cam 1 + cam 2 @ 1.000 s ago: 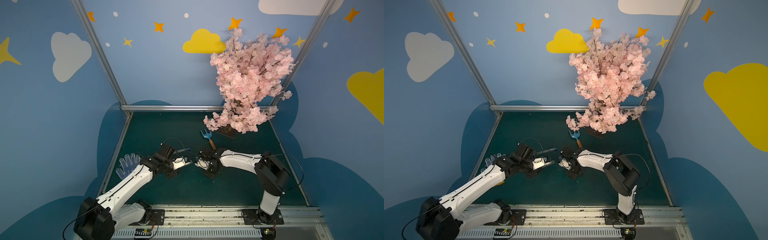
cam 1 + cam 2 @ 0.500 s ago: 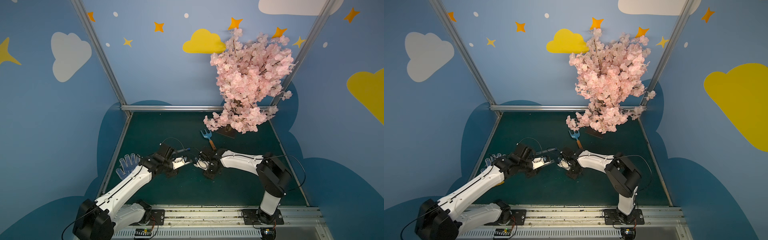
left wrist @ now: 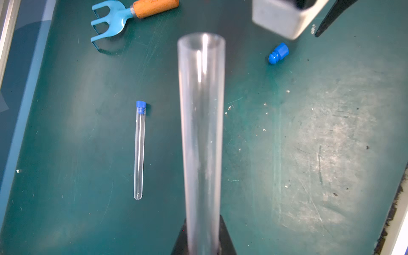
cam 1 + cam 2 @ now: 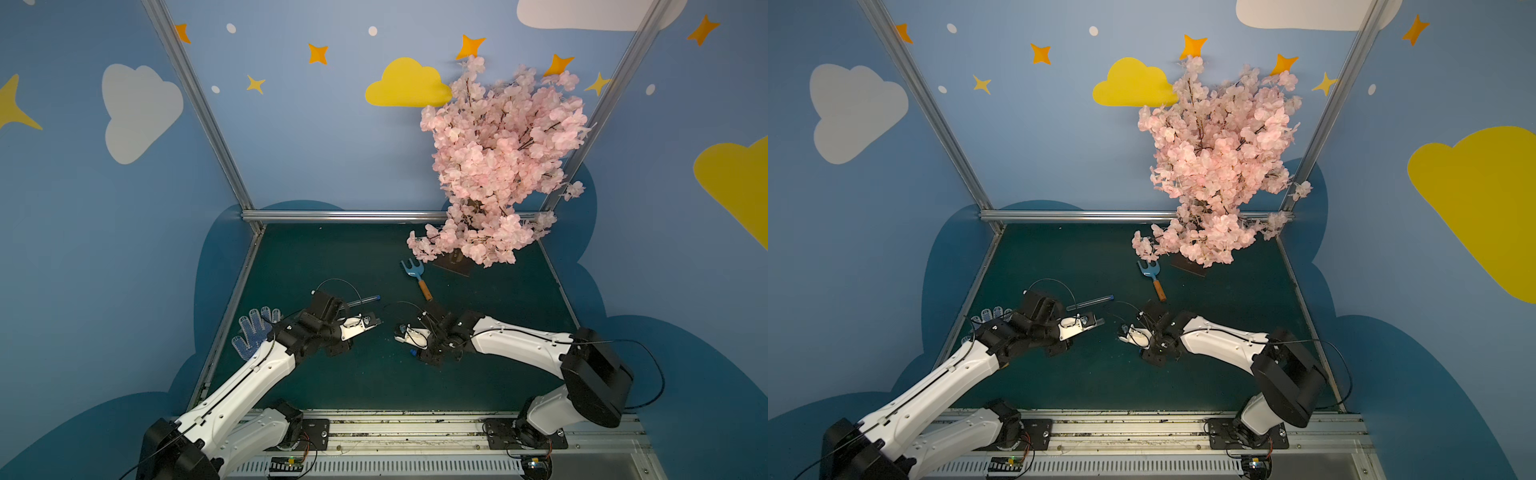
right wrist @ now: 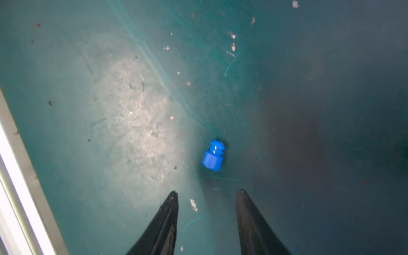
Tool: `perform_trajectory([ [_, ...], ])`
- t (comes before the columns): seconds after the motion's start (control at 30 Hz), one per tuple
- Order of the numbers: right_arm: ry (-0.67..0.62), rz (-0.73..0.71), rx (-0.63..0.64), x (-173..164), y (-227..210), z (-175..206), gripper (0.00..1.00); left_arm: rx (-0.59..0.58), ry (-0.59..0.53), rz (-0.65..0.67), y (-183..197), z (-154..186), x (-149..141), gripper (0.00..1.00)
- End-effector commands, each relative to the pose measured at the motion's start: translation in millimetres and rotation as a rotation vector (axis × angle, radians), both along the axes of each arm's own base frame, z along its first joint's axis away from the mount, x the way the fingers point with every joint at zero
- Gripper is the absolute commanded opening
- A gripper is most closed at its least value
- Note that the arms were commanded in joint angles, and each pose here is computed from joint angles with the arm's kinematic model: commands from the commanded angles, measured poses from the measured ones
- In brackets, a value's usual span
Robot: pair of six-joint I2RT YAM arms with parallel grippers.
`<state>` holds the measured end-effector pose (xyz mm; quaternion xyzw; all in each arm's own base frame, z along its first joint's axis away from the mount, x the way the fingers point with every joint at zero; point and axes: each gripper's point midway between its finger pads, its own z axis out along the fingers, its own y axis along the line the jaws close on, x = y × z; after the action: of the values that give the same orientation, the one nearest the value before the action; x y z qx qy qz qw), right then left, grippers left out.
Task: Insert stoppers into test tubes
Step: Pick up the stopper from the center of the board.
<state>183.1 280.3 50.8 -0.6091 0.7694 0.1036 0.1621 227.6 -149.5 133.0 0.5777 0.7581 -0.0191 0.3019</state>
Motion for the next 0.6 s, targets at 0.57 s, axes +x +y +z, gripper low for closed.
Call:
perform_trajectory([
  [0.57, 0.052, -0.126, -0.078, 19, 11, -25, 0.35, 0.012, 0.003, 0.006, 4, -3, -1, 0.03],
])
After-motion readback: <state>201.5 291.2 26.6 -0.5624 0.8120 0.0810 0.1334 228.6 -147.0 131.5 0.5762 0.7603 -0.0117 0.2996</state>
